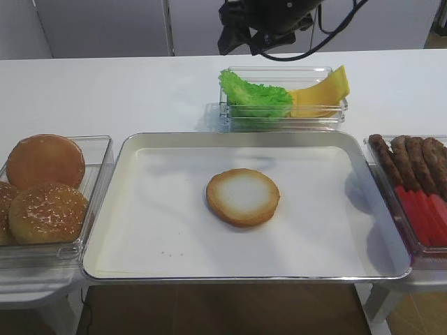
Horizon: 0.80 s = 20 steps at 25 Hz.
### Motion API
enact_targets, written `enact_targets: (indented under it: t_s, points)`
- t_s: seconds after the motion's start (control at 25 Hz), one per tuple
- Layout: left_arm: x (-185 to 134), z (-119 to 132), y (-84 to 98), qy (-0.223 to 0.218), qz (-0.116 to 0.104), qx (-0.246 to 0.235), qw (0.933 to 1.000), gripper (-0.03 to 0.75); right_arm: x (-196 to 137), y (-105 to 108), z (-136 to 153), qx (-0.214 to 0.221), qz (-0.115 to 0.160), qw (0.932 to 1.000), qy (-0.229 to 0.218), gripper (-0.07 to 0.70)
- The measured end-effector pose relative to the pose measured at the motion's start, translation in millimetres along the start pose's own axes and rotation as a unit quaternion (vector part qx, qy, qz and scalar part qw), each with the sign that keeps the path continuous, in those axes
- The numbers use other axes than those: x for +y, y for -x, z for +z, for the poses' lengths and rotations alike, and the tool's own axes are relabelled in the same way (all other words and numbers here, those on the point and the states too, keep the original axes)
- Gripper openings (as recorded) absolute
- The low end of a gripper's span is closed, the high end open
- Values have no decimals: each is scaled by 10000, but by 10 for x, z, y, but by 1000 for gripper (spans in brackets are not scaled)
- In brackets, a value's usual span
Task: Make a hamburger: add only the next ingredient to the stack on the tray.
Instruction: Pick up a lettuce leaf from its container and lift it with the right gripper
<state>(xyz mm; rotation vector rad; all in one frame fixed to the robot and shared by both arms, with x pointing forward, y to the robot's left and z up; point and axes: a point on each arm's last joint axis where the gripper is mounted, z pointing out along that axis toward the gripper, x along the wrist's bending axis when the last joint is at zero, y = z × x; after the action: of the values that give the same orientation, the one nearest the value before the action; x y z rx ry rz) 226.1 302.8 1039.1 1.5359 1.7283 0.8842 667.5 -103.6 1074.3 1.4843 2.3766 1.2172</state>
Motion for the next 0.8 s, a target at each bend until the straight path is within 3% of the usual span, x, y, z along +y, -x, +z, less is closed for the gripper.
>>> enact_targets:
  t_s: [0.36,0.8]
  points:
    - [0,0,0,0,0,0,10000,307,-71,52,287,90,152,9997,-187,522]
    - [0,0,0,0,0,0,10000,307,-184,154,519,71,234,9989,-398,501]
